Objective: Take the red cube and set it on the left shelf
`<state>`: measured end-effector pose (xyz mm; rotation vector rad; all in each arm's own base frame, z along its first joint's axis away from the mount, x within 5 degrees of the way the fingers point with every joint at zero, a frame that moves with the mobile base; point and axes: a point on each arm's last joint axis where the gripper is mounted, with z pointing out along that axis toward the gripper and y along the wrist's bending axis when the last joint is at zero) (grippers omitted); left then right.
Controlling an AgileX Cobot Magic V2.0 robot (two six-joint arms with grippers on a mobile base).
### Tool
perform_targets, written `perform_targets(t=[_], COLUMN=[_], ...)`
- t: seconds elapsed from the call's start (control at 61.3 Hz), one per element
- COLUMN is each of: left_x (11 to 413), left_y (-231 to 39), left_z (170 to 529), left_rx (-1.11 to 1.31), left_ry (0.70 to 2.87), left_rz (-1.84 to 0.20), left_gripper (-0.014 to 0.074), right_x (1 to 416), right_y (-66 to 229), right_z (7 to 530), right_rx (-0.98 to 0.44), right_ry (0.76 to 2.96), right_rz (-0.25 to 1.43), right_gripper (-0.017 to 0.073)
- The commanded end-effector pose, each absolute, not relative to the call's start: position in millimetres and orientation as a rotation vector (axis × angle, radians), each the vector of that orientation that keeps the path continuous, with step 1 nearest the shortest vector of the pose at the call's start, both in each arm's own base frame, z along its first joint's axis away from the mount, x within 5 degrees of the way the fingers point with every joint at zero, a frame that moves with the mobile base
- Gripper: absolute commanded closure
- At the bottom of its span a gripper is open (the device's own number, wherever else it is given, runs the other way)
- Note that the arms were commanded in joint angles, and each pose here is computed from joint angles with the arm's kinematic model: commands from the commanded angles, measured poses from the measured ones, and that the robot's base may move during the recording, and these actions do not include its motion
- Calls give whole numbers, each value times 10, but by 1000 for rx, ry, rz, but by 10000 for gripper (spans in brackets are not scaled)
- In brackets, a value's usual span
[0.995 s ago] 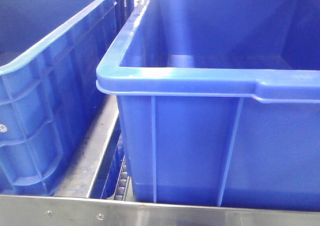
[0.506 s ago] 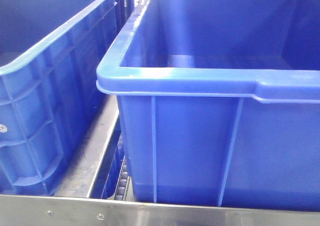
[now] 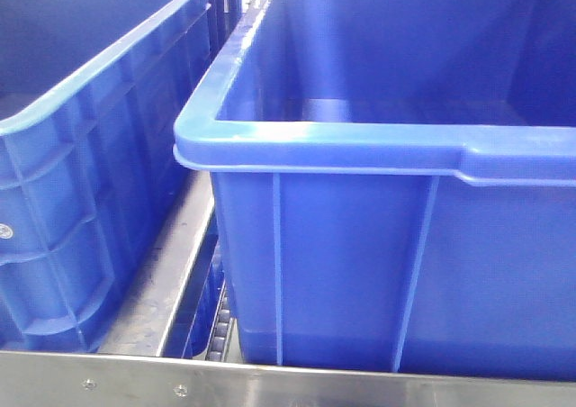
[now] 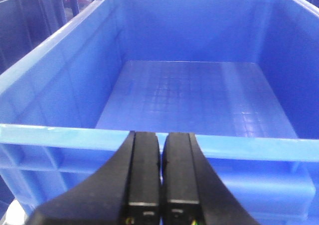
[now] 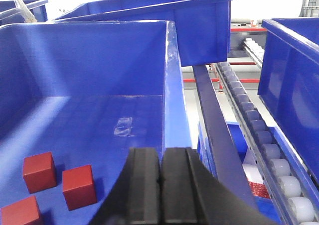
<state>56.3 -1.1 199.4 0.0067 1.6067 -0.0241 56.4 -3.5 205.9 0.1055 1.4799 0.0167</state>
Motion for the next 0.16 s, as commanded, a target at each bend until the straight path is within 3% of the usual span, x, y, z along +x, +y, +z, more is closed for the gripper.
perform_targets(t=[0.0,0.147], left_x=[560,560], left_y=[-12,-12], left_z=[1999,1999], left_rx=[4,4], left_ry=[1532,1532], left_rz=[-31,-31], left_gripper=[492,492], right_x=[524,524], right_y=[-38,-38], right_z=[2193,2193], right_rx=[94,94], right_ry=[1364,1364], right_rz=[-1,-1], right_gripper=[494,494])
